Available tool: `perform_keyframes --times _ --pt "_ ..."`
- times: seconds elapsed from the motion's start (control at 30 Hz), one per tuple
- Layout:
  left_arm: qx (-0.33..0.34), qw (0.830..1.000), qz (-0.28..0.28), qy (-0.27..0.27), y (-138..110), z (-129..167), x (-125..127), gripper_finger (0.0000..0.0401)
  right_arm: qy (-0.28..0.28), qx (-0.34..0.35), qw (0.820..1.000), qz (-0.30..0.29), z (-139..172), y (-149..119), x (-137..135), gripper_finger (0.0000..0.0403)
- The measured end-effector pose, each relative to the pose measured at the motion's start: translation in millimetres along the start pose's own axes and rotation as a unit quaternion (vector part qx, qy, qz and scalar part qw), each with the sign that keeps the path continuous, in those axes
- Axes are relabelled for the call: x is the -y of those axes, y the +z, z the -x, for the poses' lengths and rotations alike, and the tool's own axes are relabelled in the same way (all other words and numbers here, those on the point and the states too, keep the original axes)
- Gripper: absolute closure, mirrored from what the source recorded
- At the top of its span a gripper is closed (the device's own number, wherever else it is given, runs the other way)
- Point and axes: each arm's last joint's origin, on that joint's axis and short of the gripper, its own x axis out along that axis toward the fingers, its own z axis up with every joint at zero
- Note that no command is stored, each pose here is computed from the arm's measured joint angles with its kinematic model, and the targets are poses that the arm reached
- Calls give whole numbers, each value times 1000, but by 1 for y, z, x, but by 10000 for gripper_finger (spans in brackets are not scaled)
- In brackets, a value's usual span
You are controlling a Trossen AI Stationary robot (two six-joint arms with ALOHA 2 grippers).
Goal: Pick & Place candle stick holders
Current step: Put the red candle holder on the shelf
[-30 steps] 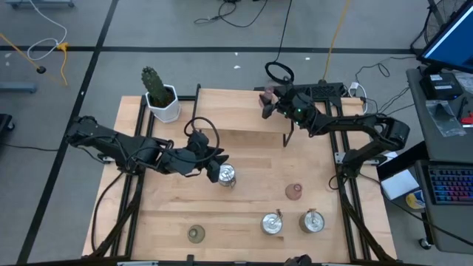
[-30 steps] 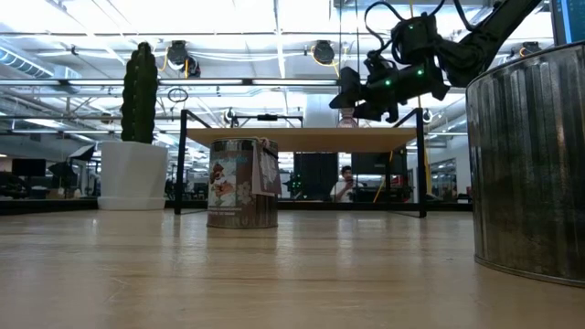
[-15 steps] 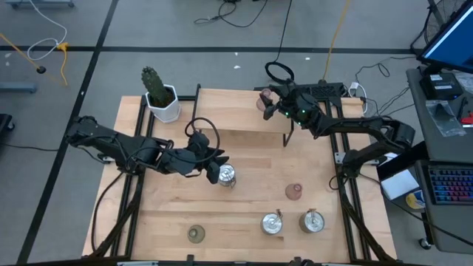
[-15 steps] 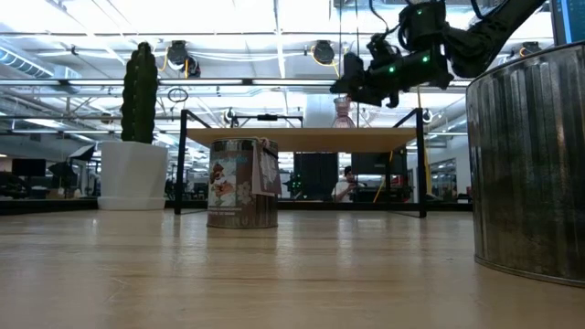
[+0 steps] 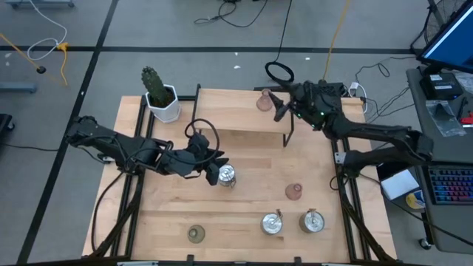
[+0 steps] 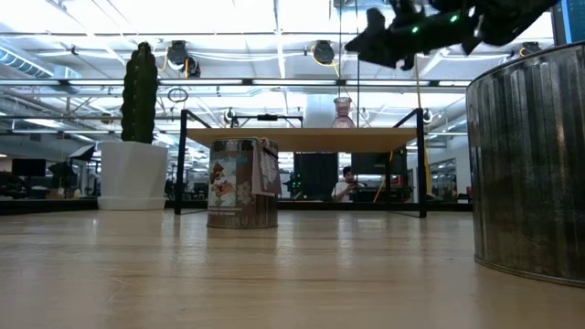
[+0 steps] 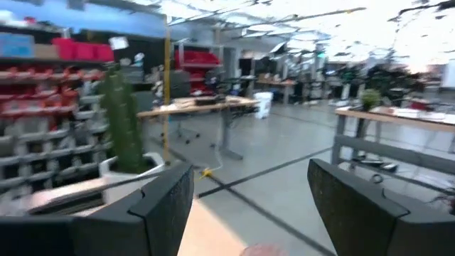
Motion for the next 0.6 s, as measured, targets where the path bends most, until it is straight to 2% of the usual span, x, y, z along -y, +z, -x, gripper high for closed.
perform_keyframes --times 0.2,0.3,0.47,0.6 --pt "0 1000 -1 0 0 0 0 233 78 -77 994 6 41 12 -23 135" --pt "0 1000 -6 0 0 0 0 233 119 -114 986 -12 63 15 -32 135" --pt "0 1000 -10 0 0 0 0 233 175 -168 969 -49 97 19 -42 135" --pt "-1 1000 -22 -1 -1 1 1 233 223 -215 948 -73 118 17 -46 135"
